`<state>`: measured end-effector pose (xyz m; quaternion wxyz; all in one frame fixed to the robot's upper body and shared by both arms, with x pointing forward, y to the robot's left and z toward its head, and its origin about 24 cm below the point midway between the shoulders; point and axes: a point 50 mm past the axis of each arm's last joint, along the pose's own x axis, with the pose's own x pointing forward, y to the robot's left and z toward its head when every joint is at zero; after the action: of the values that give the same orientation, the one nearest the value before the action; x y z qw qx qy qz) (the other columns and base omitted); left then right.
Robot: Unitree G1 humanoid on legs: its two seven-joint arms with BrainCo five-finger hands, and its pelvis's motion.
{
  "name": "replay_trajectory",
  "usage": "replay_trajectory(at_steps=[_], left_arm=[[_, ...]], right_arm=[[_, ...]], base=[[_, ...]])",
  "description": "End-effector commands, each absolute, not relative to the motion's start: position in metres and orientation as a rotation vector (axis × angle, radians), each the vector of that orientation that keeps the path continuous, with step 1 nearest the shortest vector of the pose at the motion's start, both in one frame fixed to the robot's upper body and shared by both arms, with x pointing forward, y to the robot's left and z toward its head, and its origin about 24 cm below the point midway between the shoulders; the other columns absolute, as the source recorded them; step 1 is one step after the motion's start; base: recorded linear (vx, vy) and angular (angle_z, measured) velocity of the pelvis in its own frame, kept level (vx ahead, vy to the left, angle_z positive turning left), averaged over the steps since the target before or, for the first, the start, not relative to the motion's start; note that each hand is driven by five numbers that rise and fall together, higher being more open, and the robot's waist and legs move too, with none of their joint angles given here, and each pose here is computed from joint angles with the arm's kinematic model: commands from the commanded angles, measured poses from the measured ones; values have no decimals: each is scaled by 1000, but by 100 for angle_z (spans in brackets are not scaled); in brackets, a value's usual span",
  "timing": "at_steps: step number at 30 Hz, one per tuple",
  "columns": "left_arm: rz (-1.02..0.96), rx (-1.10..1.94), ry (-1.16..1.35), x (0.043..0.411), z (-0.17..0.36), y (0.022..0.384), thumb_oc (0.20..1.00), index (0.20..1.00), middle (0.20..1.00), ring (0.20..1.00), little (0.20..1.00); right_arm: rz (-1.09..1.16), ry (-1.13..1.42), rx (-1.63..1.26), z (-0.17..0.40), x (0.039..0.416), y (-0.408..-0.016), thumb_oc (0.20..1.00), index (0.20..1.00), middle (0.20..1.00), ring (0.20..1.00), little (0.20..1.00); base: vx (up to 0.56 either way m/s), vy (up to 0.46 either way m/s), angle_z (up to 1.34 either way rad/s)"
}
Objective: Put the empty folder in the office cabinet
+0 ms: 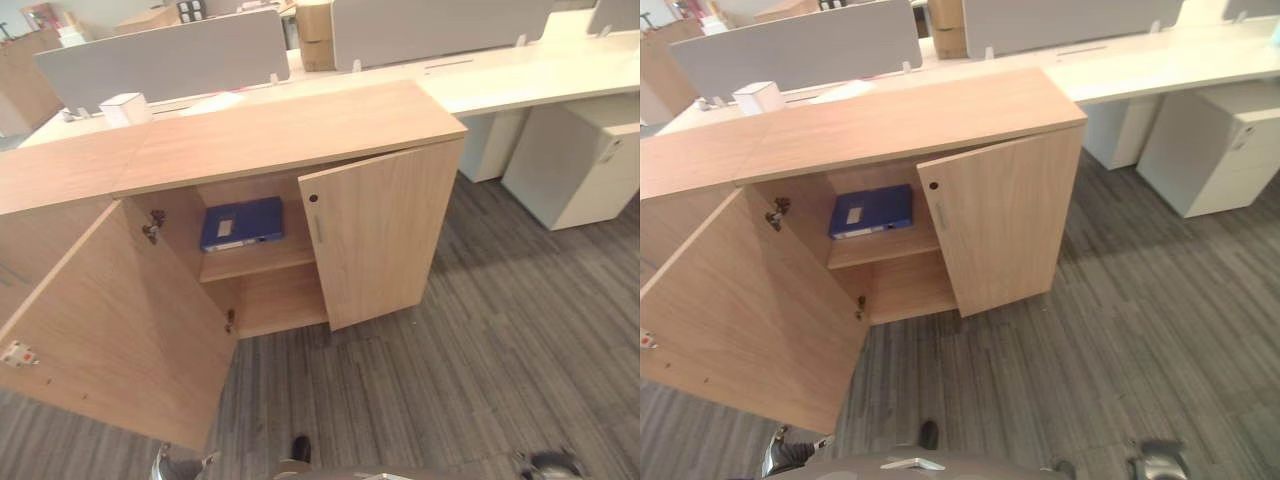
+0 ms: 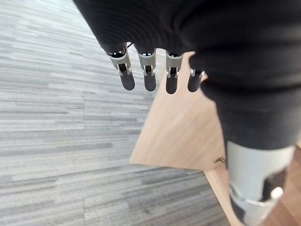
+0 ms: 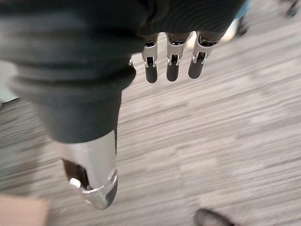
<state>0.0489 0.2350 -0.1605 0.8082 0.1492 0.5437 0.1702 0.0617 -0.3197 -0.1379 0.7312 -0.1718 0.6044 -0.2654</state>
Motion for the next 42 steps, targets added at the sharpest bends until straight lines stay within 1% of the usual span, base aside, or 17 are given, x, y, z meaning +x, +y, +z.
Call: replay_trajectory(at_steps=[1,2,3,4,6,7,10,11,14,17,18,20,21,24,34,35,42], left_arm=[[526,407,1054,78,-139,288,1000,1000,1000,1000,1000],[526,407,1054,78,-139,288,1000,1000,1000,1000,1000],[542,409,1038,79,-136,294,1000,1000,1000,1000,1000],[618,409,982,85,-125,312,1000,1000,1000,1000,1000],[619,409,982,85,-124,312,1000,1000,1000,1000,1000],[666,420,942,88,-115,327,1000,1000,1000,1000,1000],[723,452,899,89,-103,343,1000,1000,1000,1000,1000],[723,452,899,88,-103,343,1000,1000,1000,1000,1000],[781,521,846,91,-85,367,1000,1000,1000,1000,1000],[821,571,763,108,-64,385,1000,1000,1000,1000,1000],[800,605,711,121,-54,388,1000,1000,1000,1000,1000],[800,606,710,121,-54,388,1000,1000,1000,1000,1000],[796,657,612,139,-35,393,1000,1000,1000,1000,1000],[818,665,561,144,-24,397,1000,1000,1000,1000,1000],[758,727,424,164,0,389,1000,1000,1000,1000,1000],[731,741,361,176,10,383,1000,1000,1000,1000,1000],[704,747,279,200,27,378,1000,1000,1000,1000,1000]], right_arm=[[-676,1418,-472,-129,54,-337,1000,1000,1000,1000,1000],[-676,1418,-472,-129,54,-337,1000,1000,1000,1000,1000],[-703,1441,-459,-127,45,-343,1000,1000,1000,1000,1000],[-756,1459,-424,-123,34,-352,1000,1000,1000,1000,1000],[-756,1459,-424,-123,34,-352,1000,1000,1000,1000,1000],[-760,1462,-380,-124,29,-350,1000,1000,1000,1000,1000],[-771,1443,-320,-127,31,-347,1000,1000,1000,1000,1000],[-770,1443,-320,-127,31,-347,1000,1000,1000,1000,1000],[-718,1458,-284,-132,28,-339,1000,1000,1000,1000,1000],[-713,1432,-235,-136,34,-331,1000,1000,1000,1000,1000],[-701,1415,-209,-140,37,-322,1000,1000,1000,1000,1000],[-700,1414,-208,-141,37,-321,1000,1000,1000,1000,1000],[-649,1451,-161,-150,26,-303,1000,1000,1000,1000,1000],[-669,1456,-173,-148,25,-308,1000,1000,1000,1000,1000],[-681,1479,-133,-150,13,-303,1000,1000,1000,1000,1000],[-682,1479,-120,-151,12,-302,1000,1000,1000,1000,1000],[-671,1479,-104,-152,9,-299,1000,1000,1000,1000,1000]], base=[[-125,76,40],[-153,124,58],[-148,303,60],[-147,302,55],[-88,230,23],[-71,326,20],[-53,360,15],[-23,421,8],[7,489,-4],[-18,310,-16],[-39,78,-19],[3,52,3],[37,87,23],[21,44,43],[57,-20,-11],[30,-21,0],[15,-10,2]])
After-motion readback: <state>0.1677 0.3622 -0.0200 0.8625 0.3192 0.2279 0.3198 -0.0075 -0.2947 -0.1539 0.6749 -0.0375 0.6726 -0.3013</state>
